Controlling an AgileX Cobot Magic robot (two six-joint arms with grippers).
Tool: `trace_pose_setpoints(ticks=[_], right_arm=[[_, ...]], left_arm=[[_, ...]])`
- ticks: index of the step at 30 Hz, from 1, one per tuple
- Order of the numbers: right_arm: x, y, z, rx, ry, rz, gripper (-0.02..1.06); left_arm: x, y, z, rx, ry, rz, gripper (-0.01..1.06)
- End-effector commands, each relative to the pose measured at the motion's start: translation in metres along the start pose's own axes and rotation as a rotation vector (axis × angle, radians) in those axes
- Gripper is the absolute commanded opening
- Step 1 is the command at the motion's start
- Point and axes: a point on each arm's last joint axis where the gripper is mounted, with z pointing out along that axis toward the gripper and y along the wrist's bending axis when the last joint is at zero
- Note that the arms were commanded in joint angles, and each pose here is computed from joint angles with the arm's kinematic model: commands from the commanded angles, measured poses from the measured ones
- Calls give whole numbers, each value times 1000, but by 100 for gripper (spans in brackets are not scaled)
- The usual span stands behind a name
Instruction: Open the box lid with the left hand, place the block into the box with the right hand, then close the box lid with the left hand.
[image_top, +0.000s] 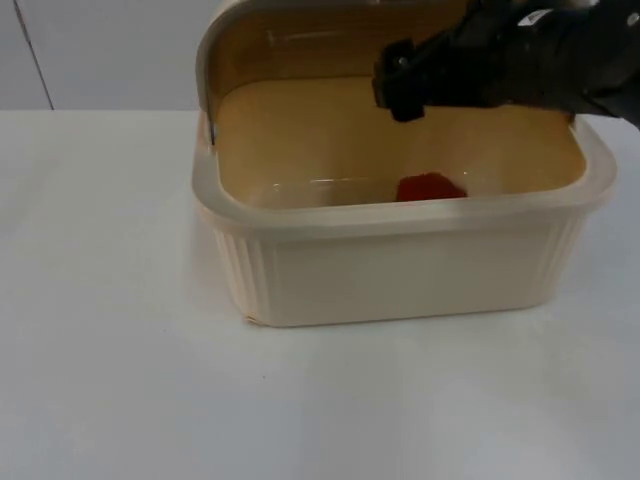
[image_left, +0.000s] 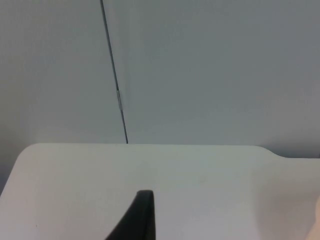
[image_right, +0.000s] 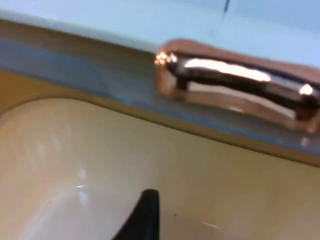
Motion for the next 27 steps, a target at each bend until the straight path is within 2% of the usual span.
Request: trace_pose_setpoints(ticks=[1, 7, 12, 14, 15, 17, 19, 22, 27], right_arm=[[-3, 3, 0, -26, 0, -18, 91], [-3, 6, -3, -72, 43, -14, 91], [-11, 14, -22, -217, 144, -4, 91], [-15, 18, -34, -302, 208, 4, 91], [-15, 18, -34, -302, 208, 4, 91], [-19, 22, -46, -381, 264, 15, 91], [-23, 22, -58, -423, 303, 43, 90], [-22, 19, -70, -421, 324, 34, 90], [-15, 4, -97, -355, 344, -32, 85]], left_arm=[[-1, 1, -4, 0, -6, -18, 105], [-1, 1, -4, 0, -6, -18, 105], [-1, 1, -4, -1, -6, -16, 105], [-1, 1, -4, -1, -6, -16, 105], [-1, 1, -4, -1, -6, -16, 105], [-1, 1, -4, -1, -6, -16, 105], [-1, 1, -4, -1, -6, -16, 105], [-1, 1, -4, -1, -6, -16, 105], [-1, 1, -4, -1, -5, -16, 105]])
